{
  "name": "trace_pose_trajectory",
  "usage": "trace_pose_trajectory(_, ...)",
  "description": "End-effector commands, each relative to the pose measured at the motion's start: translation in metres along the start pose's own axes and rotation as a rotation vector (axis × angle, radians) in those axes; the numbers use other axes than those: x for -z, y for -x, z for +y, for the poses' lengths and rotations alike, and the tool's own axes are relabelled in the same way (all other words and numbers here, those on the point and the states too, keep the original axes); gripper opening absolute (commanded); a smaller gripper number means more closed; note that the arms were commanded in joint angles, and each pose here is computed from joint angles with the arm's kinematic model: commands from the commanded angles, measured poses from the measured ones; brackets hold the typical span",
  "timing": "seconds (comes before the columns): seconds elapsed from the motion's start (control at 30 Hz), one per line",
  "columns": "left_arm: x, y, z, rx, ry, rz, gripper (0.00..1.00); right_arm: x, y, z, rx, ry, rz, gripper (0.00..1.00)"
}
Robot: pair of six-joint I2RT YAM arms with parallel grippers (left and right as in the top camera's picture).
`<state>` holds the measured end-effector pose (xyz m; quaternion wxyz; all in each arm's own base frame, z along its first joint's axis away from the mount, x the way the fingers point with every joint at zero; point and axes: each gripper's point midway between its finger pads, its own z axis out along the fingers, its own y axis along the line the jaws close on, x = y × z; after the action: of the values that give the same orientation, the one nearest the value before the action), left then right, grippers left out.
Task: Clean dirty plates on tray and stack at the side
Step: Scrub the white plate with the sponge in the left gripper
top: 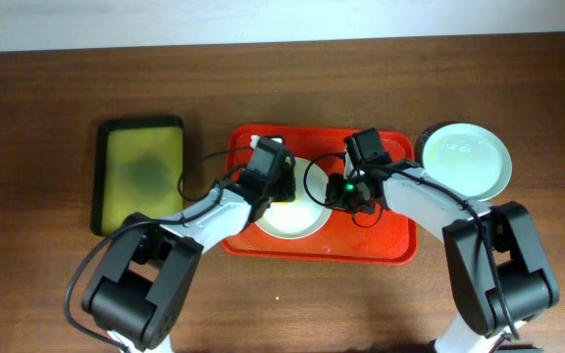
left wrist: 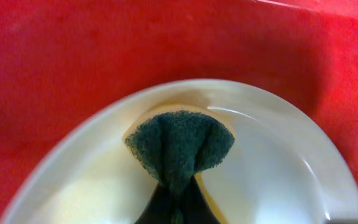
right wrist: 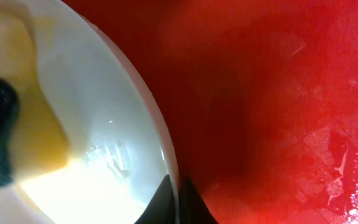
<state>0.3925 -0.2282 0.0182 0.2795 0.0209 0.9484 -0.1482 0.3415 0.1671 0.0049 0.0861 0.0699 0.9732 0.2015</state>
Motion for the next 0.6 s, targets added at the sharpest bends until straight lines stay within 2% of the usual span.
trace_pose_trajectory(0.0,-0.003,0.013,0.034,-0.006,0.099,-0.039,0.0,-0.003,0.002,-0.009,-0.004,-0.035,-0.001,0.04)
trace_pose_trajectory(0.1,0.006,0.017,0.087,-0.006,0.319,-0.051,0.0,-0.003,0.002,-0.009,0.0,-0.035,0.0,0.04)
trace_pose_trajectory(0.23,0.026,0.024,0.098,-0.01,0.354,-0.049,0.0,-0.003,0.002,-0.009,0.0,-0.035,-0.001,0.04)
trace_pose_trajectory(0.3,0.044,0.034,0.078,-0.019,0.293,-0.078,0.0,-0.003,0.002,-0.009,0.0,-0.034,-0.001,0.04)
trace_pose_trajectory(0.37,0.059,0.035,0.043,-0.041,0.168,-0.079,0.0,-0.003,0.002,-0.009,0.0,-0.034,-0.001,0.04)
trace_pose_trajectory(0.43,0.06,0.022,0.008,-0.074,0.037,-0.033,0.0,-0.003,0.002,-0.008,0.0,-0.034,-0.002,0.04)
trace_pose_trajectory(0.57,0.041,-0.016,-0.017,-0.104,0.015,0.061,0.0,-0.003,0.003,-0.008,0.0,-0.033,-0.004,0.04)
